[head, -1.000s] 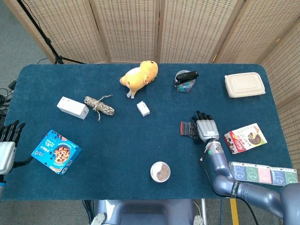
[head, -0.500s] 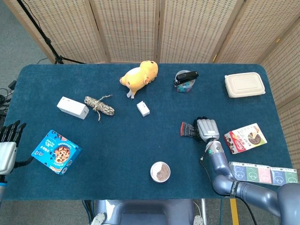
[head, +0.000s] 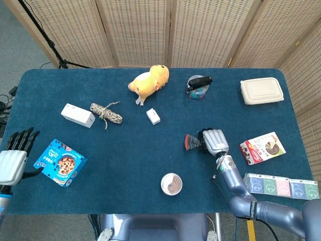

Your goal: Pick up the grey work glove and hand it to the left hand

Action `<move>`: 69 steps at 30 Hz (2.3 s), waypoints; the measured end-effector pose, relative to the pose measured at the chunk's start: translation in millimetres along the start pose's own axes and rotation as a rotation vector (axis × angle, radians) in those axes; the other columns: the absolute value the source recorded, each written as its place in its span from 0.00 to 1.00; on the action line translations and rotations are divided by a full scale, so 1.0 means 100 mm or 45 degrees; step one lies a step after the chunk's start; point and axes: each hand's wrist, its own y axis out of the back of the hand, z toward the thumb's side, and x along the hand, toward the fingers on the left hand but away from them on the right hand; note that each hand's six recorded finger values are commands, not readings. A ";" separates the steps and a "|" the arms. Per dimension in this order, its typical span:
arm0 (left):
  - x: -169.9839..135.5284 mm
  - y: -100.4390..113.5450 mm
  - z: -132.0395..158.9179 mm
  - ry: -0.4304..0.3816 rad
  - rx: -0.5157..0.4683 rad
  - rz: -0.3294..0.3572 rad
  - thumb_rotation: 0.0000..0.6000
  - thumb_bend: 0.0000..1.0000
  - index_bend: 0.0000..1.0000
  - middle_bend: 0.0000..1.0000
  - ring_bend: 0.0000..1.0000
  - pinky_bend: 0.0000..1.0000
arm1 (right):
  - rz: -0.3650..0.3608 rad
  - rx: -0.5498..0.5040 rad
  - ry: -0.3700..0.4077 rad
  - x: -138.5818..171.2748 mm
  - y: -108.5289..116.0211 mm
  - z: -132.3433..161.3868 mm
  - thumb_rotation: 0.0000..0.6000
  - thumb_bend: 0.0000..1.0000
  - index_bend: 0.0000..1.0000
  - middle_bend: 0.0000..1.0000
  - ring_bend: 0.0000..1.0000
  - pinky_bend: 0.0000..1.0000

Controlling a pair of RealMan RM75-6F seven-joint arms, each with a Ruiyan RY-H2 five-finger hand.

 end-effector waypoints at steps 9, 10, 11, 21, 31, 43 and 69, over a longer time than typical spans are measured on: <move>0.36 0.03 0.74 -0.458 0.113 -0.126 1.00 0.00 0.00 0.00 0.00 0.00 | 0.028 -0.017 0.129 0.08 0.10 0.57 1.00 0.47 0.54 0.39 0.34 0.53; 0.38 0.02 0.83 -0.506 0.110 -0.148 1.00 0.00 0.00 0.00 0.00 0.00 | 0.029 -0.011 0.138 0.09 0.11 0.63 1.00 0.48 0.54 0.39 0.34 0.53; 0.40 0.02 0.88 -0.536 0.108 -0.166 1.00 0.00 0.00 0.00 0.00 0.00 | 0.031 -0.008 0.146 0.10 0.11 0.70 1.00 0.48 0.54 0.39 0.34 0.53; 0.48 -0.06 1.48 -0.748 0.032 -0.344 1.00 0.00 0.00 0.00 0.00 0.00 | 0.029 -0.074 0.212 0.21 0.24 1.26 1.00 0.47 0.53 0.39 0.34 0.53; 0.51 -0.09 1.92 -0.856 0.004 -0.410 1.00 0.00 0.00 0.00 0.00 0.00 | 0.035 -0.069 0.275 0.33 0.28 1.66 1.00 0.48 0.53 0.39 0.34 0.53; 0.44 -0.15 1.93 -0.870 0.018 -0.427 1.00 0.00 0.00 0.00 0.00 0.00 | 0.052 -0.098 0.276 0.34 0.40 1.76 1.00 0.48 0.53 0.39 0.34 0.53; 0.35 -0.26 2.07 -0.918 -0.030 -0.460 1.00 0.00 0.00 0.00 0.00 0.00 | 0.123 -0.227 0.313 0.41 0.44 1.83 1.00 0.48 0.54 0.39 0.34 0.53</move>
